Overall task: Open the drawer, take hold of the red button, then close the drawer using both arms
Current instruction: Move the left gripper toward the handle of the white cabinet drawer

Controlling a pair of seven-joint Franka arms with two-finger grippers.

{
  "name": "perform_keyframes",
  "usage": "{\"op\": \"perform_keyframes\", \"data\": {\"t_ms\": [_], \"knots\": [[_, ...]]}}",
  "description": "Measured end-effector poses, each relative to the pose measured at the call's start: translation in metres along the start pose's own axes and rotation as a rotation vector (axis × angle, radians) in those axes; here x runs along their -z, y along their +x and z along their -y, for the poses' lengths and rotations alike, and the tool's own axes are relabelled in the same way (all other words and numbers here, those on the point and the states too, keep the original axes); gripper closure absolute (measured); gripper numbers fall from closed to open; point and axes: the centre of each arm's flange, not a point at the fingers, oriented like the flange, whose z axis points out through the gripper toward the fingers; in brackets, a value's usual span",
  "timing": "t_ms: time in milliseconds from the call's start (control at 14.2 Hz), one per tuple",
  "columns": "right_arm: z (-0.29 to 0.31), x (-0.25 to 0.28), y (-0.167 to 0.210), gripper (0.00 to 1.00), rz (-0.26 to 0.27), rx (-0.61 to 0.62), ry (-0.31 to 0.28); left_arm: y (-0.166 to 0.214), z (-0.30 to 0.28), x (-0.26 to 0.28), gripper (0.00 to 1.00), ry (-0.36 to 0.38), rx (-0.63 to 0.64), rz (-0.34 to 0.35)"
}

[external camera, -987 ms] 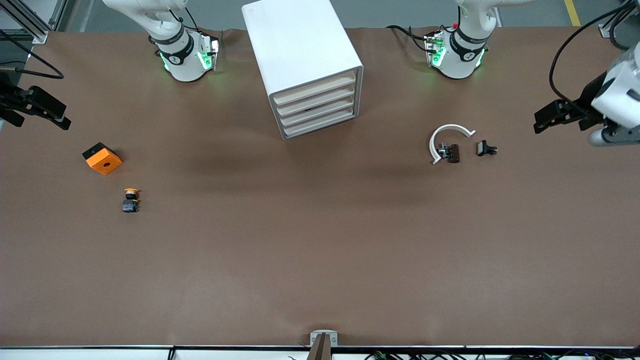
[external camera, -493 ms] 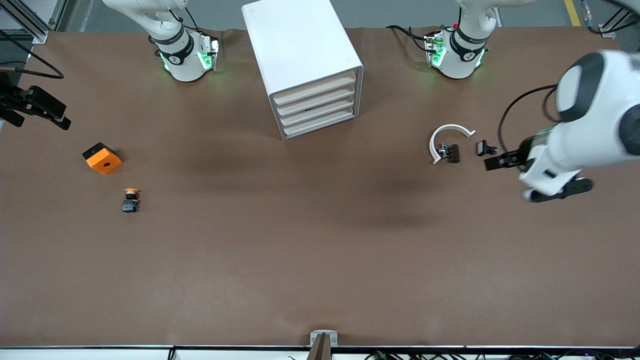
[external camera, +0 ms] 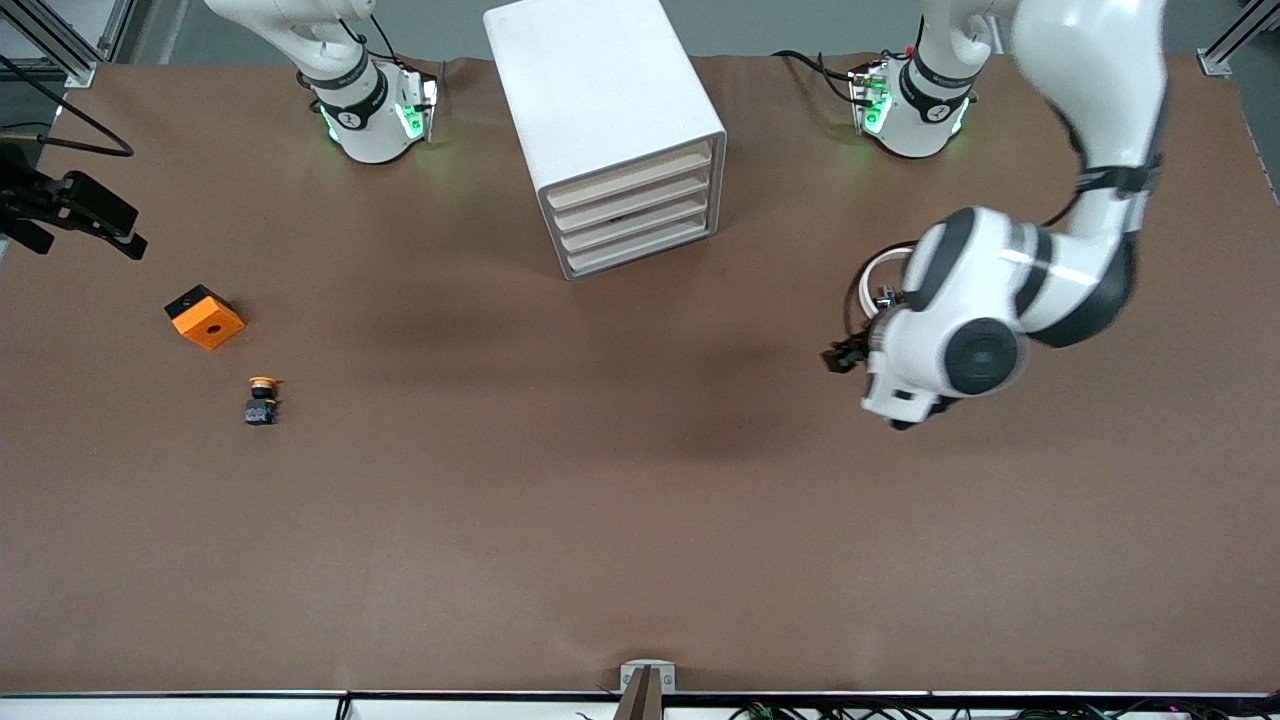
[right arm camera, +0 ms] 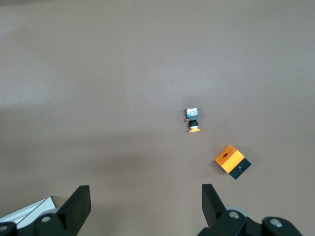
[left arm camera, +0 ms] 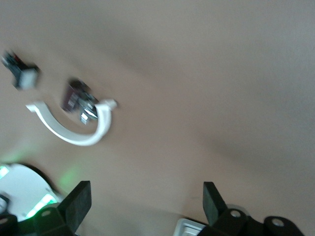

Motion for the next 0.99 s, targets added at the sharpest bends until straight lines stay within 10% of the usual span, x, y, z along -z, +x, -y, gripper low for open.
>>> {"op": "perform_keyframes", "data": {"t_ms": [634, 987], "knots": [[0.002, -0.002, 0.007, 0.00, -0.028, 0.000, 0.004, -0.072, -0.076, -0.052, 0.00, -0.031, 0.502, 0.365], [0.031, -0.009, 0.011, 0.00, -0.037, 0.048, 0.011, -0.102, -0.089, -0.068, 0.00, 0.097, 0.820, 0.379]]}}
